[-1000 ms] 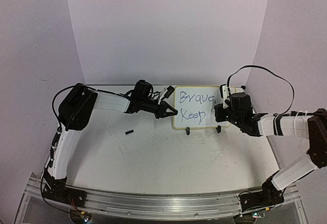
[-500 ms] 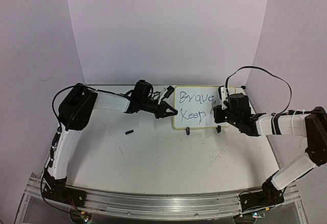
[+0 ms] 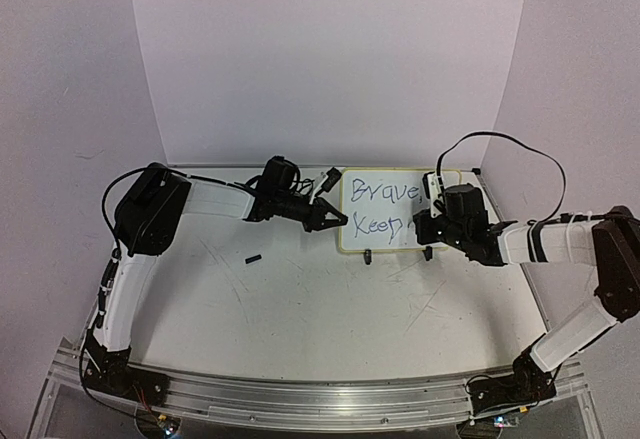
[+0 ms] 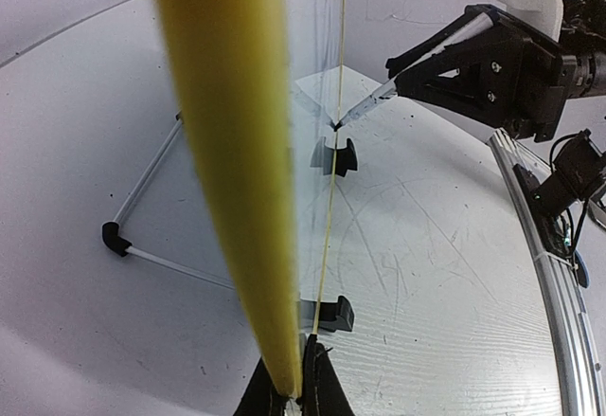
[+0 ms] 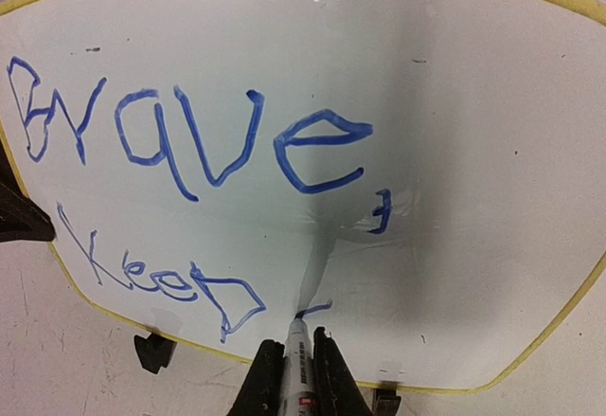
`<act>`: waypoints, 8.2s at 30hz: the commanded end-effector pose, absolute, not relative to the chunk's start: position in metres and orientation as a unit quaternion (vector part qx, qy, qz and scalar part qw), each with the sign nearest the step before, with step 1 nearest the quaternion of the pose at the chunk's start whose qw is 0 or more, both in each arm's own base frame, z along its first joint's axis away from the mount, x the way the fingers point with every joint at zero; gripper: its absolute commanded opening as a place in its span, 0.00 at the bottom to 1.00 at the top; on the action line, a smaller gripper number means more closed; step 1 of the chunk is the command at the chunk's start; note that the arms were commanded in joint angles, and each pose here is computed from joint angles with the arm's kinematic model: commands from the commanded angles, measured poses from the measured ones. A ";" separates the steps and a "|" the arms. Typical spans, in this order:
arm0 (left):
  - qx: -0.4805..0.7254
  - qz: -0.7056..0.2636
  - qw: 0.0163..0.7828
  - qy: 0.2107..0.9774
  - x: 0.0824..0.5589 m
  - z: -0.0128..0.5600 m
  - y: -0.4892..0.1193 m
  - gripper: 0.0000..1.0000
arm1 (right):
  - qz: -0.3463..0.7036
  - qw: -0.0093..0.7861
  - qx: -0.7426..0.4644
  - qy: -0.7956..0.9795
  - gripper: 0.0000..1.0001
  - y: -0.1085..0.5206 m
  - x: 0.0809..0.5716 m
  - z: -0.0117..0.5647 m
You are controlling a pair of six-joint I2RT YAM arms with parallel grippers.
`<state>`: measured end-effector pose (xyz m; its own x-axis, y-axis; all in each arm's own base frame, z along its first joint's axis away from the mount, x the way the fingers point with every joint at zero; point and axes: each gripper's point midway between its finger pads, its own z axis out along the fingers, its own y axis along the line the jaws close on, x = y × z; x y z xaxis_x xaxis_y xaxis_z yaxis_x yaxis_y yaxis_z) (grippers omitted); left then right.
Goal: Write a sentence on the whiteboard
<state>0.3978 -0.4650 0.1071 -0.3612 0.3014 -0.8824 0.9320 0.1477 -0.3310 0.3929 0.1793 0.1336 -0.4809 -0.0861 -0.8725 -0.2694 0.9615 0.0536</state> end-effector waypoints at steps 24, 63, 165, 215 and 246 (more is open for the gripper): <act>0.437 -0.383 0.311 0.752 0.416 0.046 -0.441 0.00 | 0.059 0.551 -0.062 0.830 0.00 0.163 0.409 0.176; 0.437 -0.383 0.309 0.753 0.415 0.045 -0.441 0.00 | 0.036 0.524 -0.049 0.850 0.00 0.155 0.408 0.153; 0.439 -0.385 0.305 0.752 0.414 0.043 -0.442 0.00 | 0.030 0.501 -0.035 0.864 0.00 0.134 0.398 0.132; 0.439 -0.382 0.309 0.752 0.416 0.046 -0.441 0.00 | 0.054 0.543 -0.018 0.838 0.00 0.127 0.401 0.176; 0.440 -0.382 0.310 0.751 0.416 0.046 -0.441 0.00 | 0.056 0.526 -0.019 0.848 0.00 0.125 0.393 0.159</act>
